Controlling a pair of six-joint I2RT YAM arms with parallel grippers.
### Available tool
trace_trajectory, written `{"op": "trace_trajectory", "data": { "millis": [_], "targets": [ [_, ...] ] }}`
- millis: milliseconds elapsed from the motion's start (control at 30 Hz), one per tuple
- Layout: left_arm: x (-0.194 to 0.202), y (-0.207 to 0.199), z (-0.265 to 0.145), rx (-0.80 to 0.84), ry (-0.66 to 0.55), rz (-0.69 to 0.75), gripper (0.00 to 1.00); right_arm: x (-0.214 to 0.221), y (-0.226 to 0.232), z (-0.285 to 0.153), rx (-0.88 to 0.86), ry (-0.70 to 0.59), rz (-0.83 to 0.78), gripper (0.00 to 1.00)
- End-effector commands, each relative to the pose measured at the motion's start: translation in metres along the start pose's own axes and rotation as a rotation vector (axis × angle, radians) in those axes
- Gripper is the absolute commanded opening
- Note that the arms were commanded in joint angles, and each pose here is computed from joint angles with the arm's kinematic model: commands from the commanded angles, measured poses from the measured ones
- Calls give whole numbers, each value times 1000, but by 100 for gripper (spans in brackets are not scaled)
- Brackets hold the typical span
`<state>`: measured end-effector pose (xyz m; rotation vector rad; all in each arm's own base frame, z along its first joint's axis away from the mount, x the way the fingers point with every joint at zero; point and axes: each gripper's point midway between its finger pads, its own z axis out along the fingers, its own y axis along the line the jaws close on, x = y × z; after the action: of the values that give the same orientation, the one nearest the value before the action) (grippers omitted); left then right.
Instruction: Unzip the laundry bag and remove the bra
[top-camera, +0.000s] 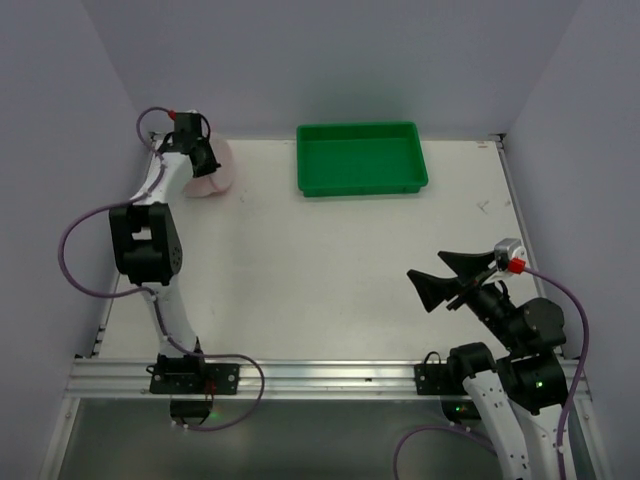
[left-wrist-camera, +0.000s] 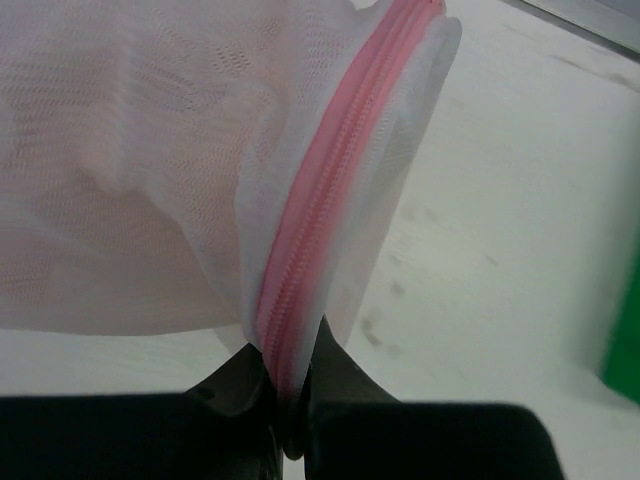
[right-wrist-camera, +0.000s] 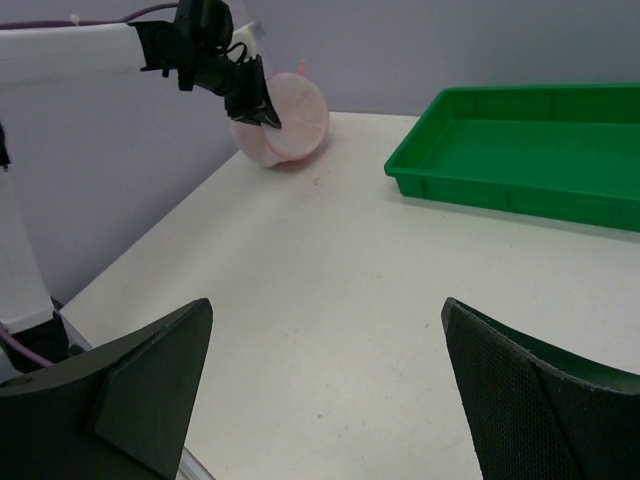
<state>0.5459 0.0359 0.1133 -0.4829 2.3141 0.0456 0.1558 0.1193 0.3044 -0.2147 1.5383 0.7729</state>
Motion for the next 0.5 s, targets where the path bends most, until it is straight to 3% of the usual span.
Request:
{"op": "trace_trajectory", "data": {
  "millis": [0,67,100,167,200,267,300,333,467],
  "targets": [
    [9,-127,-133,521,-12,13,0,-16,13,-1,-45,-34,-2,99],
    [50,-158,-188,694,48,8,0,-16,5,1,-2,-36,30,99],
    [54,-172,-207,770,20,10,0,-16,1,3,28,-32,70,99],
    [108,-190,-249,925,124,15,0,-10,-5,10,54,3,116,99],
    [111,-197,-274,999,100,17,0,-8,-6,12,56,19,132,99],
    [167,-207,-296,1092,222,16,0,-4,-2,18,30,56,151,99],
    [162,-214,-322,1187,154,18,0,-1,0,19,10,71,156,99],
    [190,-210,-322,1191,222,-17,0,-1,2,21,-8,72,155,99],
    [239,-196,-322,1202,253,-114,0,8,0,29,-25,89,189,99]
  ]
}}
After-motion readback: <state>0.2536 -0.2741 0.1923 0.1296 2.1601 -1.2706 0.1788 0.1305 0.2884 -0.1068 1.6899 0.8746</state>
